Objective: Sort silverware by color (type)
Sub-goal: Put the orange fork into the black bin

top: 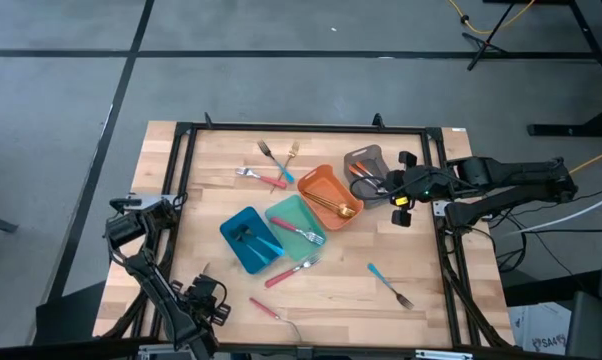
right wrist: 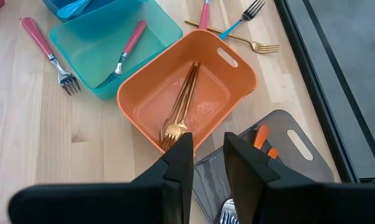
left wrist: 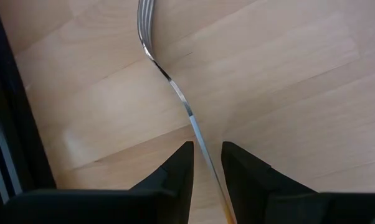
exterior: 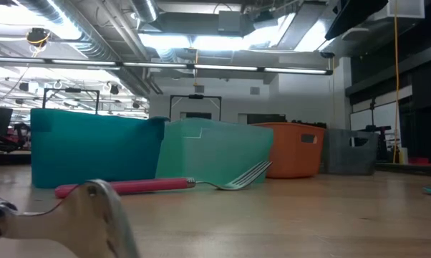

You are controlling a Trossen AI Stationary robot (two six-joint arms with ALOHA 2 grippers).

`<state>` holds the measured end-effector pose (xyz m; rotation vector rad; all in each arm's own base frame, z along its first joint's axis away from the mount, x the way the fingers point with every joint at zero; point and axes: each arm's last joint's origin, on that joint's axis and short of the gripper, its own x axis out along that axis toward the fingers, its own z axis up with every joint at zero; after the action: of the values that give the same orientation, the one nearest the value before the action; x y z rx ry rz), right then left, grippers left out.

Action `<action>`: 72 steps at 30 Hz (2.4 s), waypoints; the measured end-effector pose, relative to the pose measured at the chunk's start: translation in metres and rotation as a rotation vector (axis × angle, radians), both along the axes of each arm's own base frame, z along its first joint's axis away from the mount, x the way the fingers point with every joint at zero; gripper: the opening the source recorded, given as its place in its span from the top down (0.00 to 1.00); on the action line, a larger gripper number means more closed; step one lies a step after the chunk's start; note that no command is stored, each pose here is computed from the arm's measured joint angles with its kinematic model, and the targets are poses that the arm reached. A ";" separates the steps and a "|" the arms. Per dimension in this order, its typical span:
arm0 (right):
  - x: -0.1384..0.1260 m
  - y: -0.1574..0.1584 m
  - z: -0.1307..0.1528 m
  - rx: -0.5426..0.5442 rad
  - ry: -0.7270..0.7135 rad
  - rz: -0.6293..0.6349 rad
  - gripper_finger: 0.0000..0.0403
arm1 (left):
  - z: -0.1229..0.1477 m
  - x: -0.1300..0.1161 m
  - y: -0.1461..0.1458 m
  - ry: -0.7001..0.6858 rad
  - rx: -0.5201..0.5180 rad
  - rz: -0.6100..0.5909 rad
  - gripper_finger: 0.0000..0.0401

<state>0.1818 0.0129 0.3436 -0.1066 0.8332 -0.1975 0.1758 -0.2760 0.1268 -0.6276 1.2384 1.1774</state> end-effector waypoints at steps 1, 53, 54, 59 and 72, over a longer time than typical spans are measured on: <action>0.000 0.000 0.000 0.000 0.000 0.000 0.80 | 0.000 0.000 0.000 0.000 0.000 0.000 0.79; 0.000 0.001 0.000 0.058 -0.005 0.004 0.80 | 0.117 0.085 0.021 -0.045 0.174 -0.522 0.99; 0.000 0.001 0.000 0.058 -0.005 0.004 0.80 | 0.117 0.090 0.026 -0.032 0.187 -0.552 0.99; 0.000 0.001 0.000 0.059 -0.005 0.003 0.80 | 0.118 0.116 0.056 0.071 0.227 -0.680 0.99; 0.000 0.001 0.000 0.059 -0.005 0.003 0.80 | 0.117 0.179 0.131 0.213 0.265 -1.013 0.99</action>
<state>0.1821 0.0143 0.3434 -0.0524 0.8334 -0.1702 0.3547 -0.1447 0.2434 0.3370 1.2906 0.5216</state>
